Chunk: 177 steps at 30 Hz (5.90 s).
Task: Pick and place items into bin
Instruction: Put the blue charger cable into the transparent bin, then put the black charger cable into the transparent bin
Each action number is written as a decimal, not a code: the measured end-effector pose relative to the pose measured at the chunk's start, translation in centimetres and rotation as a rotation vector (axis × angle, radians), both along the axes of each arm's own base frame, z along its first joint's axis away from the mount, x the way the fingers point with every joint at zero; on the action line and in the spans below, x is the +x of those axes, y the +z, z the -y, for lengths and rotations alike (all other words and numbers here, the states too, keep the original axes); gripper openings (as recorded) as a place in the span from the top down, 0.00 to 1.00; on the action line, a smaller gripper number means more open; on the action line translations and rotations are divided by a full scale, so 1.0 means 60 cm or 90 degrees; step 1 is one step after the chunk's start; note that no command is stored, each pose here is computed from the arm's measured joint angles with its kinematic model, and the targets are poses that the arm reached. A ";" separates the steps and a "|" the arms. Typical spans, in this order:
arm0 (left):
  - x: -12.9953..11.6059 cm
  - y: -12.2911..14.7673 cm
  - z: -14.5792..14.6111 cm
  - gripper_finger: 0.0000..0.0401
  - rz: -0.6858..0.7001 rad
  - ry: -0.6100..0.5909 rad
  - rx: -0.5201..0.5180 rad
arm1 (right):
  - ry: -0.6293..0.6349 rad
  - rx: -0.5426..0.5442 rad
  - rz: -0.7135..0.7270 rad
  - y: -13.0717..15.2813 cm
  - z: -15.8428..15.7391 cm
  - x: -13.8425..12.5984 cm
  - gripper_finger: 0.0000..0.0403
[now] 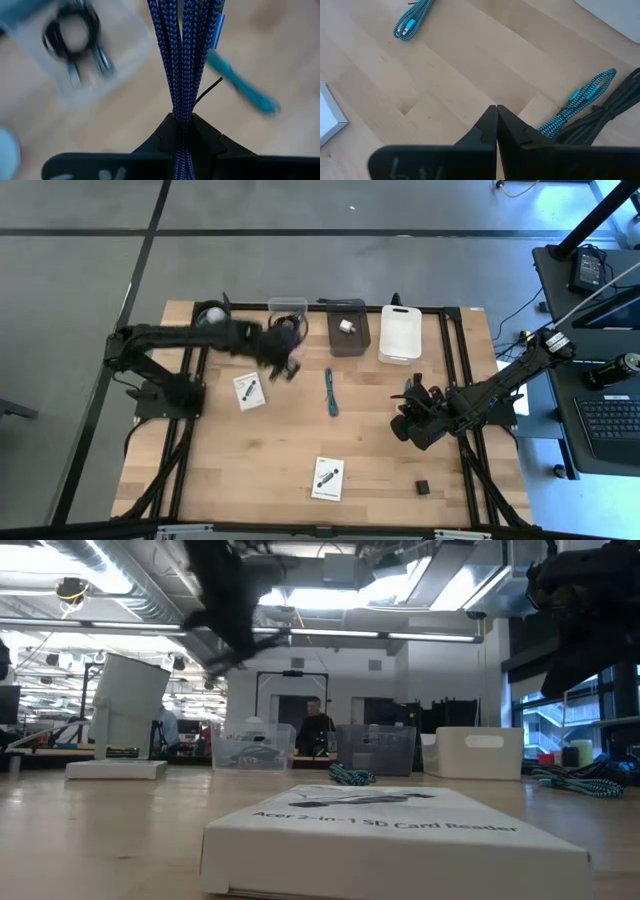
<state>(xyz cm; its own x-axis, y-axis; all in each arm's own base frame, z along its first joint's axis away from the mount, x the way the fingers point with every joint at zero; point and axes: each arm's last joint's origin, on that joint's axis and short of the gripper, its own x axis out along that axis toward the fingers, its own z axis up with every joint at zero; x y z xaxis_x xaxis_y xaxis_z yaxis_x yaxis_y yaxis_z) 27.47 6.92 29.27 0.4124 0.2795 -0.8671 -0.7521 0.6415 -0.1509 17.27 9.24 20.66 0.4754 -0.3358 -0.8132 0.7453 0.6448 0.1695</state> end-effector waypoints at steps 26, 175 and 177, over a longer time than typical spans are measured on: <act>0.026 -0.124 -0.302 0.95 -0.177 -0.009 -0.092 | -0.121 0.058 0.105 0.010 0.046 0.049 0.99; -0.067 0.047 0.048 0.42 0.640 -0.221 0.319 | 0.187 -0.203 0.407 0.222 0.135 0.191 0.82; -0.066 0.051 0.049 0.41 0.659 -0.233 0.320 | 0.226 -0.203 0.423 0.209 0.132 0.217 0.82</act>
<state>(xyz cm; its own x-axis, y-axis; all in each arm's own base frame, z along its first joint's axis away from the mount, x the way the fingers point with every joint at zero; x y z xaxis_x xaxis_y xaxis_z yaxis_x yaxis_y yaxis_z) 23.48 4.01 32.34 0.9726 0.2126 0.0940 -0.1841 0.9514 -0.2469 30.27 1.34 33.21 0.9460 -0.2425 -0.2153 0.2965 0.9156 0.2717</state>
